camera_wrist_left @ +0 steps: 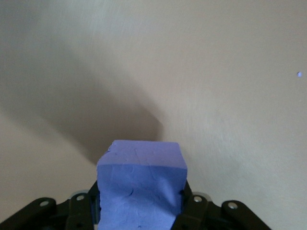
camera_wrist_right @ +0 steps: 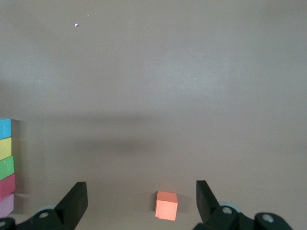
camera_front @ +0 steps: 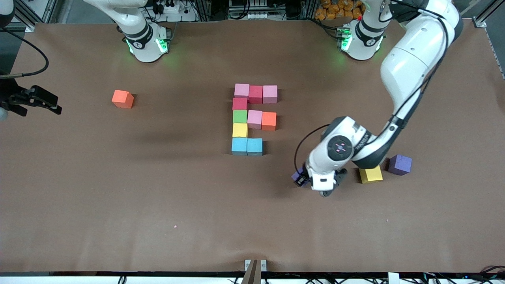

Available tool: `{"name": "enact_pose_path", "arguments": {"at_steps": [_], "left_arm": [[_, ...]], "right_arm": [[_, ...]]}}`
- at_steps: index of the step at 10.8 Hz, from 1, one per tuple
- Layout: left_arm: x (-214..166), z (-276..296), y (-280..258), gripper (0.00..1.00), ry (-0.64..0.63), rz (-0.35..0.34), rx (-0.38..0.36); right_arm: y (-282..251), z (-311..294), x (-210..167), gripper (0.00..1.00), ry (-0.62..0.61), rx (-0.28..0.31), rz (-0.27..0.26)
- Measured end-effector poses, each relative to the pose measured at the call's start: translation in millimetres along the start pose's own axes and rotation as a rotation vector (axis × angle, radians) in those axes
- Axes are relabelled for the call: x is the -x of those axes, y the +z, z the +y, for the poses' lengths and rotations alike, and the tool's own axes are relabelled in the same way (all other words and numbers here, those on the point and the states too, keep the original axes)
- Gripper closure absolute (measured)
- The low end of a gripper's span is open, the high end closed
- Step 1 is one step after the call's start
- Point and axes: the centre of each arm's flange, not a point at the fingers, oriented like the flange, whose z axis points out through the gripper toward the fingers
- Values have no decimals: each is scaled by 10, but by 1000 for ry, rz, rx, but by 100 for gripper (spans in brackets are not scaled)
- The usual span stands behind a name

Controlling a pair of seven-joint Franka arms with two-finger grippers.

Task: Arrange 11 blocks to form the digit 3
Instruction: 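Carry the purple cube with the left gripper to beside the cyan cubes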

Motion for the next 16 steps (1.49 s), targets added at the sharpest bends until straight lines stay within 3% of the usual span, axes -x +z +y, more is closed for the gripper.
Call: {"name": "enact_pose_path", "arguments": {"at_steps": [2, 4, 7, 12, 16], "left_arm": [[428, 28, 31, 41, -217, -3, -6], [765, 10, 98, 41, -341, -3, -21], [943, -75, 204, 44, -500, 3, -47], [1190, -270, 171, 44, -643, 32, -69], [1346, -336, 177, 44, -644, 48, -72]], "right_arm": [[1, -1, 0, 0, 0, 0, 0], [2, -2, 0, 0, 0, 0, -1], [4, -3, 0, 0, -1, 0, -1], [11, -3, -3, 0, -1, 0, -3], [12, -3, -3, 0, -1, 0, -3]]}}
